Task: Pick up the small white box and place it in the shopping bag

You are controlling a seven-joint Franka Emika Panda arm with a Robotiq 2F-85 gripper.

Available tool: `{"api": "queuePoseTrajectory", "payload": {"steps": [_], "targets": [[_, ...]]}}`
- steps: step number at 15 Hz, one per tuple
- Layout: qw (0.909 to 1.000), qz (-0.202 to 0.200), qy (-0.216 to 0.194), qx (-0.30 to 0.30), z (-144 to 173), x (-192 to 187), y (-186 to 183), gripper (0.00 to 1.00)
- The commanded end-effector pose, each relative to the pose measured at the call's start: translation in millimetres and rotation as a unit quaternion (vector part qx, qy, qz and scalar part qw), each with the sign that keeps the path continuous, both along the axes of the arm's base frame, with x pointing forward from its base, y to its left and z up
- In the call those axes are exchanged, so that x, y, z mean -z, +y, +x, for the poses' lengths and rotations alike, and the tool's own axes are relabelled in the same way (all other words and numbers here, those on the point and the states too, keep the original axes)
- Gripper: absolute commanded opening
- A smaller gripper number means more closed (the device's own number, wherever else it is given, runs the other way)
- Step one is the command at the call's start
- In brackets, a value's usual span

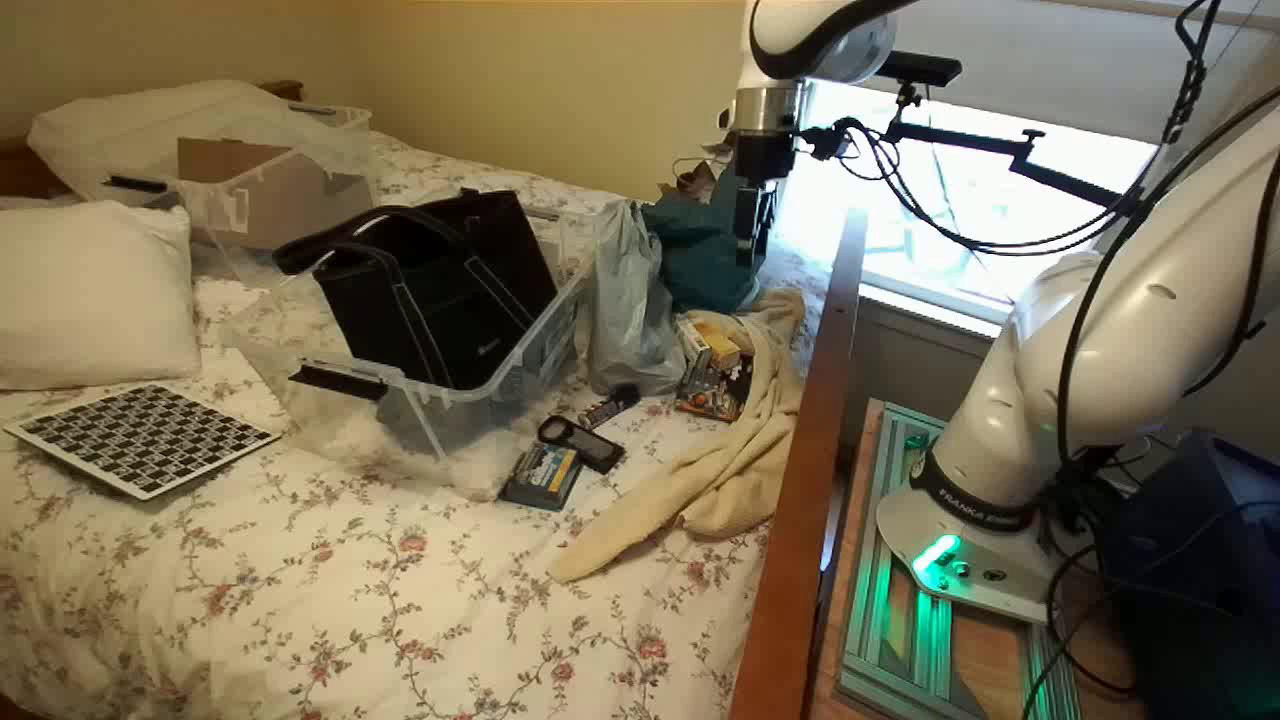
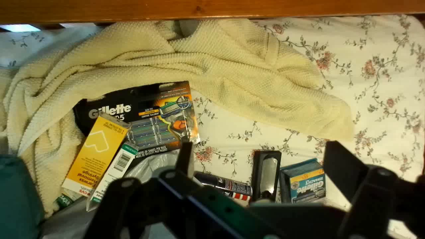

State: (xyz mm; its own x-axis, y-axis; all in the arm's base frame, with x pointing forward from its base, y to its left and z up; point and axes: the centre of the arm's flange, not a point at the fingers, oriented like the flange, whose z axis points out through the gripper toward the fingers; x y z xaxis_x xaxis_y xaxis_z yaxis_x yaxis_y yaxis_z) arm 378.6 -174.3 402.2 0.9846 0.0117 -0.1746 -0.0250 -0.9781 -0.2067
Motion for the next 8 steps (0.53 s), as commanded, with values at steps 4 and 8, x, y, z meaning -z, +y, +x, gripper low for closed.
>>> {"api": "queuePoseTrajectory", "payload": {"steps": [4,8], "targets": [[1.0000,0.000,0.000,0.000,0.0,0.0,0.0,1.00],[0.9937,-0.043,-0.037,0.096,31.0,30.6,-6.3,1.00]]}}
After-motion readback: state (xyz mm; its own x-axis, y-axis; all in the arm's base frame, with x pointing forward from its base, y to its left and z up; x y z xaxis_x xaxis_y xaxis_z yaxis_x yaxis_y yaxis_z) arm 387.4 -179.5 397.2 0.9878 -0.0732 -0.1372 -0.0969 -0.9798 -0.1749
